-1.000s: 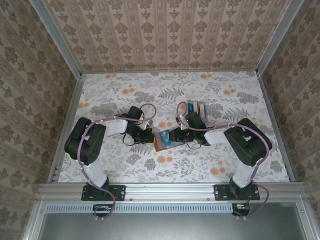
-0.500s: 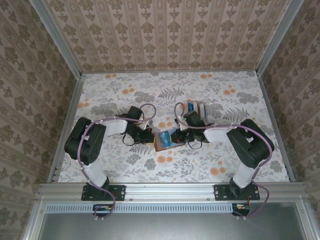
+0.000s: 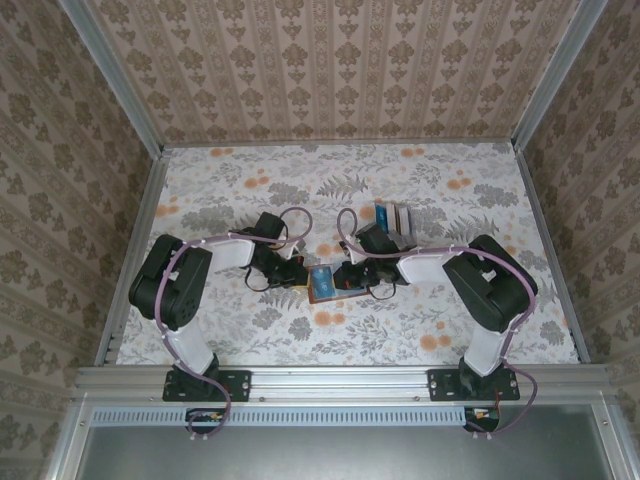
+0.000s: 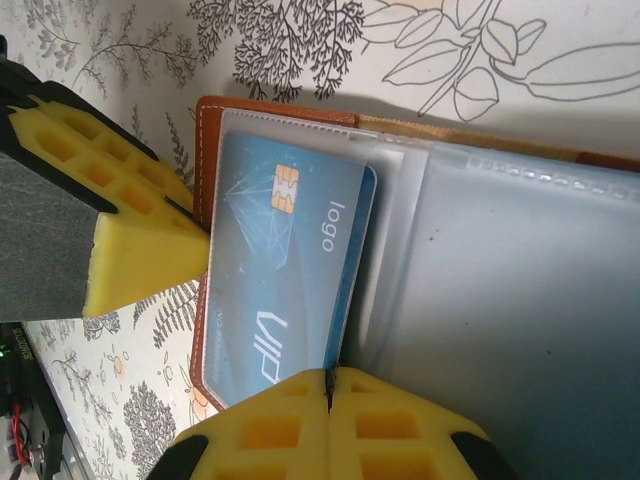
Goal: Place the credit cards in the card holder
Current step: Insert the credit card into the card slot, then flip over the card slot in the card holder.
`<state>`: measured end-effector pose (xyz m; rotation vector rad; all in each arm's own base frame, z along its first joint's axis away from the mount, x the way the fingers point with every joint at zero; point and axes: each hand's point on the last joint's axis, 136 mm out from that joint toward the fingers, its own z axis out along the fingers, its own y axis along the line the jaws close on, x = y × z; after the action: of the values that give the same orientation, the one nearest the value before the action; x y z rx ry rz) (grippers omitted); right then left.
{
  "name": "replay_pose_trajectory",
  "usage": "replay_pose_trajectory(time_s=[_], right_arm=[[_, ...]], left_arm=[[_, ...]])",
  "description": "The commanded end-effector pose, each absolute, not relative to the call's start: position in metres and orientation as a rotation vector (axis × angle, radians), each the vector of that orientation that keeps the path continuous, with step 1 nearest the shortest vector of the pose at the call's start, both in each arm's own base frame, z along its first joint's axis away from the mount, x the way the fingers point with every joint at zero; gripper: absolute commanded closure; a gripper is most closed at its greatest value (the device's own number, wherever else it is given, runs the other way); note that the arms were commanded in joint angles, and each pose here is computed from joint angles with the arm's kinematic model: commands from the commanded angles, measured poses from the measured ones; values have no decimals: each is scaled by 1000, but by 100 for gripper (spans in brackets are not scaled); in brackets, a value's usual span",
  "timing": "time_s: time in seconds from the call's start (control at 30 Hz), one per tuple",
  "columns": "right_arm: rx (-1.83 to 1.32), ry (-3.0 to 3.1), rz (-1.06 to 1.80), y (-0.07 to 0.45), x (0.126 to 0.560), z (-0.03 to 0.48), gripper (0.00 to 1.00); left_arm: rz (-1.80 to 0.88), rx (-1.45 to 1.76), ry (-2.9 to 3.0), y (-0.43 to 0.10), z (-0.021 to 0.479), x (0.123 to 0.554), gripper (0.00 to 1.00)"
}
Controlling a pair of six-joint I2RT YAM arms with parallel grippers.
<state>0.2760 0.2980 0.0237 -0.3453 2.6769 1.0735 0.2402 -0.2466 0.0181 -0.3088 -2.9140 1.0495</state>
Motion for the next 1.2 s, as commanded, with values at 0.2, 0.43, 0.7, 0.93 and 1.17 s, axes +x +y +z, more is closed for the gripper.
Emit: replay_pose_trajectory(time_s=[0.2, 0.43, 0.7, 0.93, 1.17], right_arm=[[-408, 2675, 934, 286, 265, 60, 83], [-264, 2699, 837, 263, 259, 66, 65], [-136, 2753, 628, 234, 260, 43, 53], [-134, 2786, 665, 241, 259, 27, 56], [-160, 2792, 706, 253, 259, 23, 60]], left_arm=[[996, -299, -2952, -237, 6, 232, 100], [985, -292, -2946, -238, 1, 230, 100], [976, -310, -2937, -240, 0, 228, 100], [979, -305, -2940, -240, 0, 228, 100], [977, -303, -2934, -240, -2, 225, 100]])
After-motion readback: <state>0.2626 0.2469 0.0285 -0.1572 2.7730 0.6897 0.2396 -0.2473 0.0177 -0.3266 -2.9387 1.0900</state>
